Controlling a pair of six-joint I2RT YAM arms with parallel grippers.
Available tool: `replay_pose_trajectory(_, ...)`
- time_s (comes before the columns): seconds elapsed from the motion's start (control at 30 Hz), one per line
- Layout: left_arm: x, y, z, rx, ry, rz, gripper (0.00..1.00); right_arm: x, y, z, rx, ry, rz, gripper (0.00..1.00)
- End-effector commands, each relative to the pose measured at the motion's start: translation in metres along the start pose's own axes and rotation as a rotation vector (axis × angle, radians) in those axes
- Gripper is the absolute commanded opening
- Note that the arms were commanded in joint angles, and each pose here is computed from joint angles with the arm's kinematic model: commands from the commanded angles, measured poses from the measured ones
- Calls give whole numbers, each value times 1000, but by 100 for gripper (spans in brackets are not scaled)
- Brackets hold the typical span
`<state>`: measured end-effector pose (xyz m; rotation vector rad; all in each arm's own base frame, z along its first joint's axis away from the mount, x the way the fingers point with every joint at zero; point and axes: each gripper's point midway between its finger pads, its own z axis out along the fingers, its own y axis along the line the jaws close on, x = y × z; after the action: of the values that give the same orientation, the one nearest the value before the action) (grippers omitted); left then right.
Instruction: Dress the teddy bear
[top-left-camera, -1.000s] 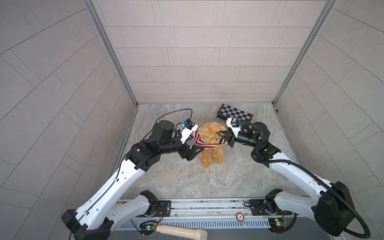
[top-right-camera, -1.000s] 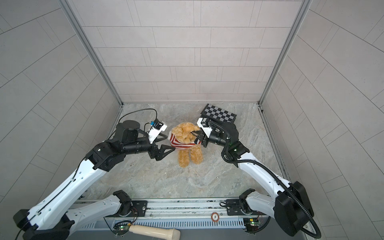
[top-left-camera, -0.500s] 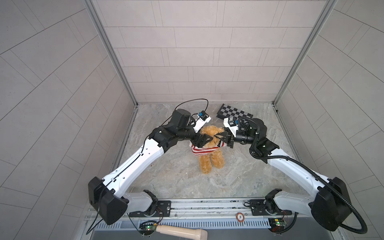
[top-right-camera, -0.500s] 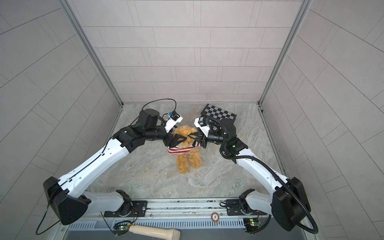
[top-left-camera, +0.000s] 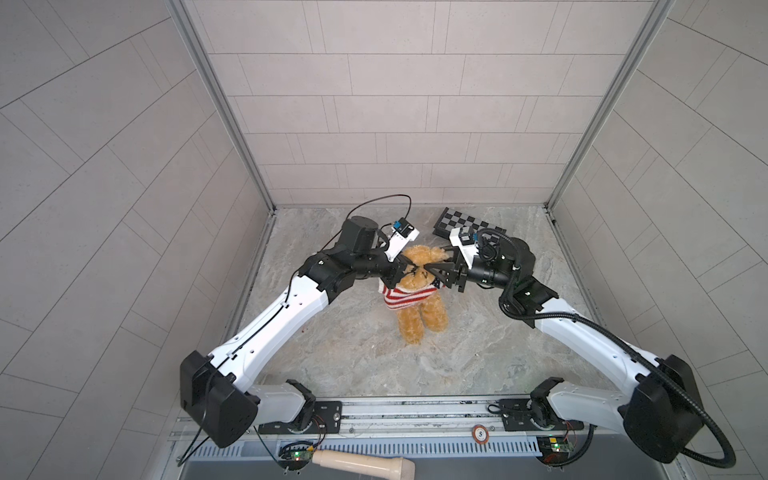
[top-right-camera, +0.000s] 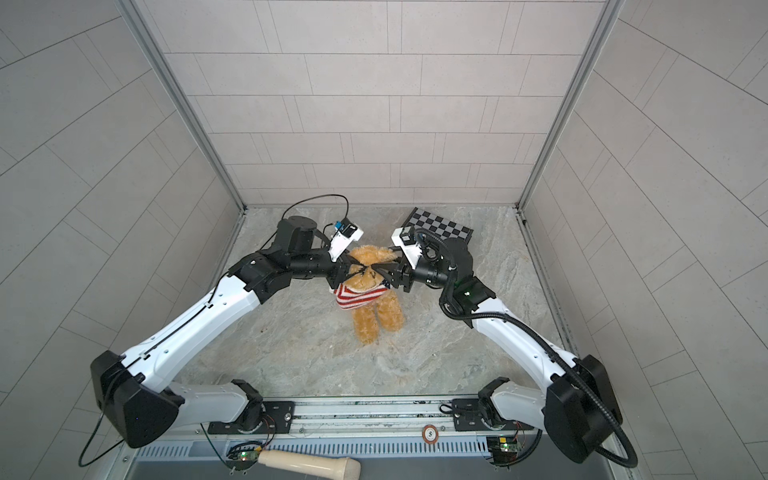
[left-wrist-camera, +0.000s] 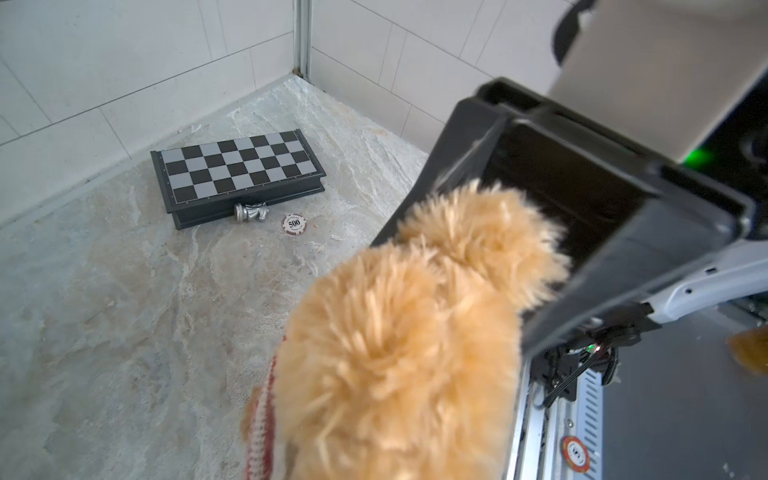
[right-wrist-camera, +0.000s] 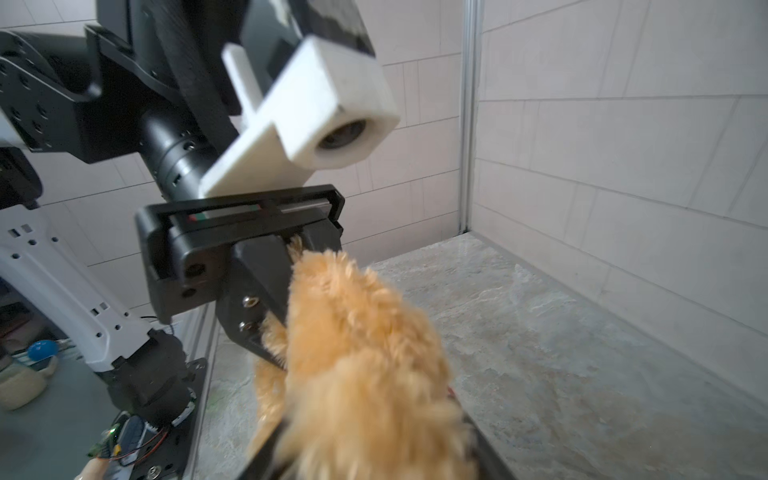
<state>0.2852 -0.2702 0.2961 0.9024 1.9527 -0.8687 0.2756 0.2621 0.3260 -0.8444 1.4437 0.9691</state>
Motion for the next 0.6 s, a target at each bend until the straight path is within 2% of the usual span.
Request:
replay_pose_trajectory(0.0, -35, 16, -30, 3, -187, -62, 0, -17, 19, -29, 38, -80, -31, 83)
replay_pose_trajectory(0.03, -35, 18, -33, 13, -193, -74, 0, -9, 20, -35, 56, -60, -42, 86)
replay_pose_trajectory(0.1, -34, 20, -37, 29, -201, -92, 0, 5, 15, -41, 106, -23, -37, 86)
replay_pose_trajectory(0.17, -38, 22, -44, 58, -246, -128, 0, 9, 14, -42, 111, -27, -21, 74)
replay_pose_trajectory(0.3, -48, 14, -61, 142, -361, -178, 0, -6, 12, -25, 39, -132, 84, 38)
replay_pose_trajectory(0.37, -51, 7, -66, 179, -387, -179, 0, -4, 2, -16, 40, -159, 151, 29)
replay_pose_trajectory(0.43, -52, 0, -68, 216, -403, -186, 0, -7, -5, -11, 38, -198, 187, 27)
replay_pose_trajectory(0.57, -46, -3, -67, 235, -386, -187, 0, -16, -6, -7, 5, -254, 229, 35)
